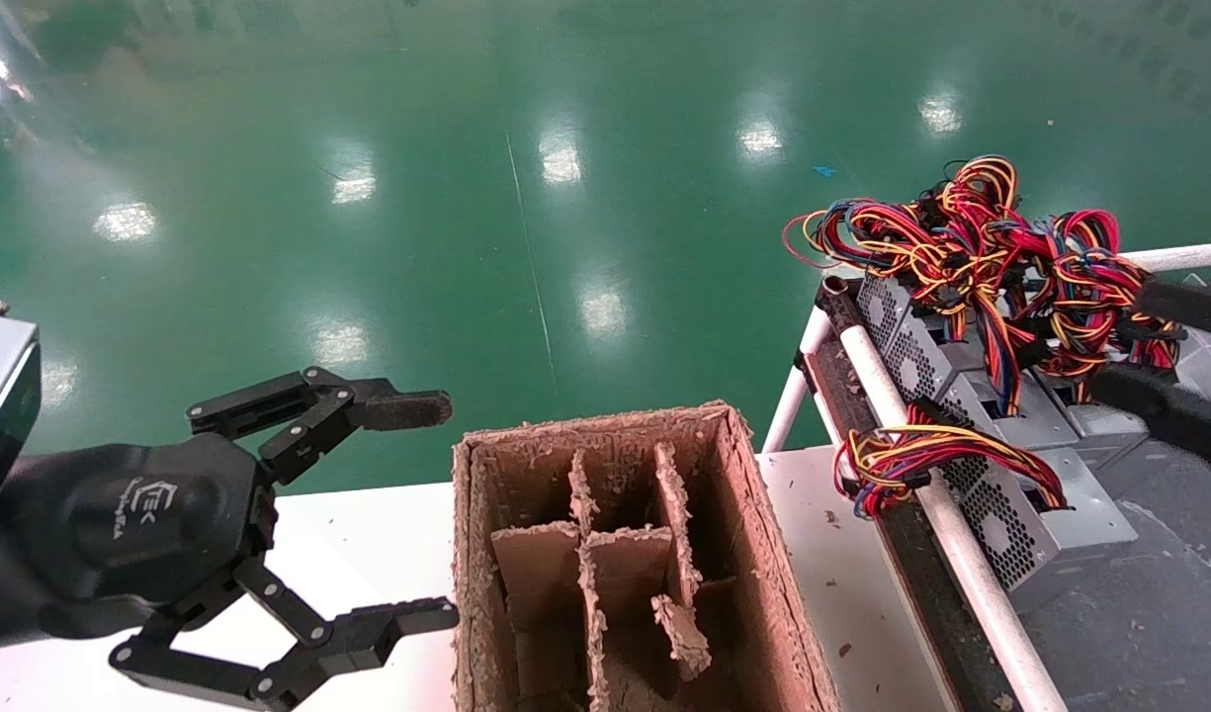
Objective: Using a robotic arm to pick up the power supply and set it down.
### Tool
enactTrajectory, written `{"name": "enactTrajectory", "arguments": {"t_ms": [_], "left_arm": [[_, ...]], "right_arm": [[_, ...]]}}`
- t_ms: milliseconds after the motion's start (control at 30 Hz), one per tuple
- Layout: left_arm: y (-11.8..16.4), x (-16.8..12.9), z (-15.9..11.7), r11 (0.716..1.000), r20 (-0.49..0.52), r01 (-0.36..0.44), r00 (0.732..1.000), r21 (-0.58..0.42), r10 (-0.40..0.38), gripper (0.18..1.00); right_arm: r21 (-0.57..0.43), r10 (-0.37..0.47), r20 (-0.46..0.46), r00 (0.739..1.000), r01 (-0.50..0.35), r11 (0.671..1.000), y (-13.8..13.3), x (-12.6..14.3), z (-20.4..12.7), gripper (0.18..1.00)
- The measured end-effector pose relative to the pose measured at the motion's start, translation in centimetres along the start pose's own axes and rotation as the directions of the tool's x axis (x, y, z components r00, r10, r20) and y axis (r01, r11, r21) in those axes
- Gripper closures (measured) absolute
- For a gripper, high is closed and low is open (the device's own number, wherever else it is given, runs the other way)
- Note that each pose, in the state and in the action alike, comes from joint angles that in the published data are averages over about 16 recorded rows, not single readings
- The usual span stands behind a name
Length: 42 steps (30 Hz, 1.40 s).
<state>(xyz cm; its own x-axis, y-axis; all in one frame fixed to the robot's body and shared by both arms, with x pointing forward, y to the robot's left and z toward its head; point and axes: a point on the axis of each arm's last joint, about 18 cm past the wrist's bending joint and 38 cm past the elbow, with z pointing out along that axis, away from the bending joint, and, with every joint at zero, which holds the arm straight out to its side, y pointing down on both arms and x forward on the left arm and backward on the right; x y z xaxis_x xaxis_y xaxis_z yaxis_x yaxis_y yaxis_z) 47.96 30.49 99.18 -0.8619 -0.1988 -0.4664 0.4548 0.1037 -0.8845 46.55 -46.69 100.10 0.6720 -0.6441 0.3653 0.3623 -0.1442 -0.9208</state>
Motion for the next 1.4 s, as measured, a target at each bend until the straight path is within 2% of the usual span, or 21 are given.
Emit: {"name": "enactTrajectory", "arguments": {"t_ms": [133, 333, 533, 967, 1400], "left_arm": [[0.0, 0.0, 0.0, 1.0, 0.0, 0.0, 1.0, 0.0, 0.0, 0.184], [0.0, 0.0, 0.0, 1.0, 0.0, 0.0, 1.0, 0.0, 0.0, 0.184], [0.0, 0.0, 0.0, 1.0, 0.0, 0.0, 1.0, 0.0, 0.0, 0.184], [0.0, 0.0, 0.0, 1.0, 0.0, 0.0, 1.0, 0.0, 0.0, 0.184], [0.0, 0.0, 0.0, 1.0, 0.0, 0.0, 1.0, 0.0, 0.0, 0.184]], "right_arm": [[0.007, -0.001, 0.039, 0.999, 0.001, 1.0, 0.1, -0.7, 1.1, 0.41], [0.018, -0.006, 0.098, 0.995, 0.004, 1.0, 0.2, -1.7, 2.9, 0.305], [0.029, -0.013, 0.158, 0.987, 0.009, 1.0, 0.1, -2.8, 4.5, 0.231], [0.053, -0.038, 0.288, 0.957, 0.024, 0.998, -0.1, -5.5, 8.0, 0.179], [0.079, -0.075, 0.413, 0.907, 0.046, 0.996, -0.7, -8.4, 11.1, 0.178]]}}
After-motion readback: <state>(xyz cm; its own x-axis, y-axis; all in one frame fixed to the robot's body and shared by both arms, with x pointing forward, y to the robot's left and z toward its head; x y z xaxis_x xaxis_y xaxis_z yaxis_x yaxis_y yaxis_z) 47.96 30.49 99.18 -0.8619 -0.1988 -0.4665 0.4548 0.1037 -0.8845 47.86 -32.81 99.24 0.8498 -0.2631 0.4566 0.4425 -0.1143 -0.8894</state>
